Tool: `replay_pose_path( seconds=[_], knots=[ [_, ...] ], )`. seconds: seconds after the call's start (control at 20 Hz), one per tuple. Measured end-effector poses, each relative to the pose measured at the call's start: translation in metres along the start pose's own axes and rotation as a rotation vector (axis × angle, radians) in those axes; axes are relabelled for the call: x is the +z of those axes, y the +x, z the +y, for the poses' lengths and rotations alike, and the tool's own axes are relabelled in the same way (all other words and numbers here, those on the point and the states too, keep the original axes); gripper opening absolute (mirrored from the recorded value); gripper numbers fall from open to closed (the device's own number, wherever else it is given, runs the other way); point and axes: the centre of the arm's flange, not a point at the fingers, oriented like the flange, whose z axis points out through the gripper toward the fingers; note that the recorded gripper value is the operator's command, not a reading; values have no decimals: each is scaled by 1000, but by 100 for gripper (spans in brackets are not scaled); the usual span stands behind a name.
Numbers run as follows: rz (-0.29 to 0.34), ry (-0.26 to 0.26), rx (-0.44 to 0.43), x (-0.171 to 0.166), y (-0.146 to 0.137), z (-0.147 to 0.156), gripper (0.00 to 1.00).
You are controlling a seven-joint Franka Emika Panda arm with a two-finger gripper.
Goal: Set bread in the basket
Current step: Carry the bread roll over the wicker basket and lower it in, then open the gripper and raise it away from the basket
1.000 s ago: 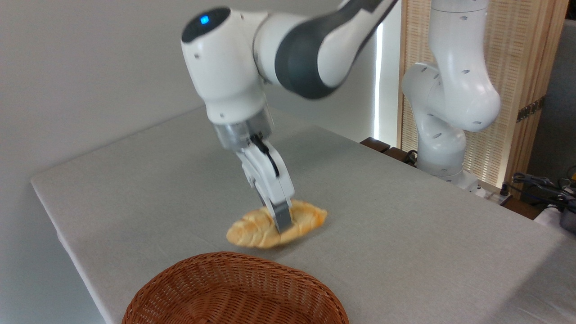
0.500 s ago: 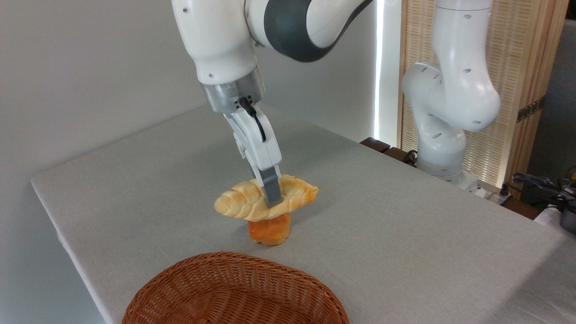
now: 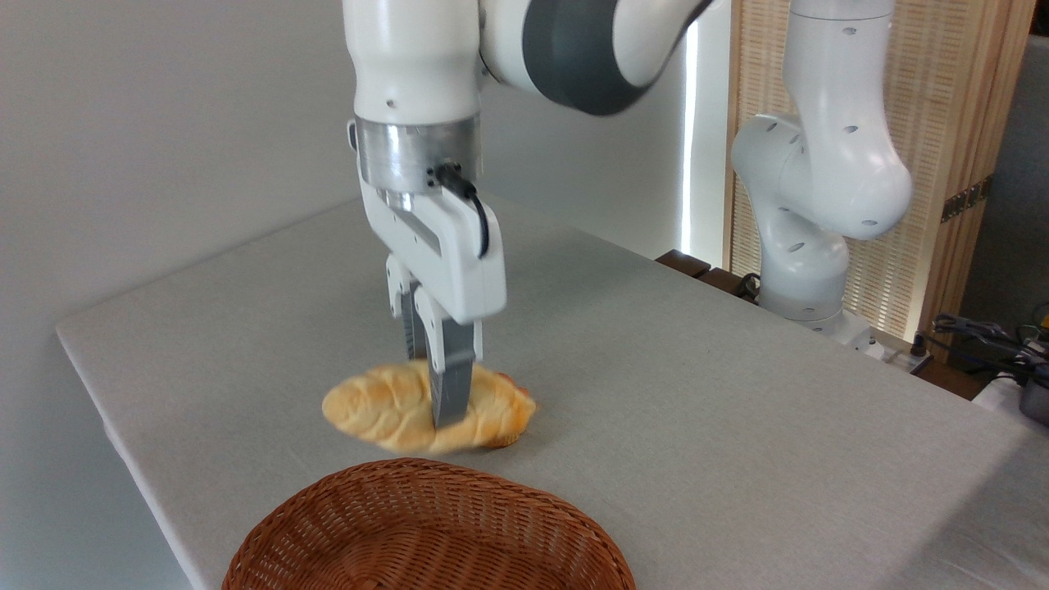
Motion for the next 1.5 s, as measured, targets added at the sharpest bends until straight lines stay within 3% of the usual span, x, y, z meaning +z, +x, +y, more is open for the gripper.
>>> replay_pose_path(
  seconds=[0.35, 0.85, 1.05, 1.15, 1.35, 1.5],
  knots=[
    [-11, 21, -20, 25, -3, -15, 100],
    [-3, 30, -32, 19, 0, -15, 100],
    [39, 40, -132, 1, 14, -6, 100],
    [60, 37, -205, -9, 34, 11, 100],
    [60, 15, -303, -11, 55, 30, 100],
    [31, -13, -323, -8, 52, 33, 100]
  ],
)
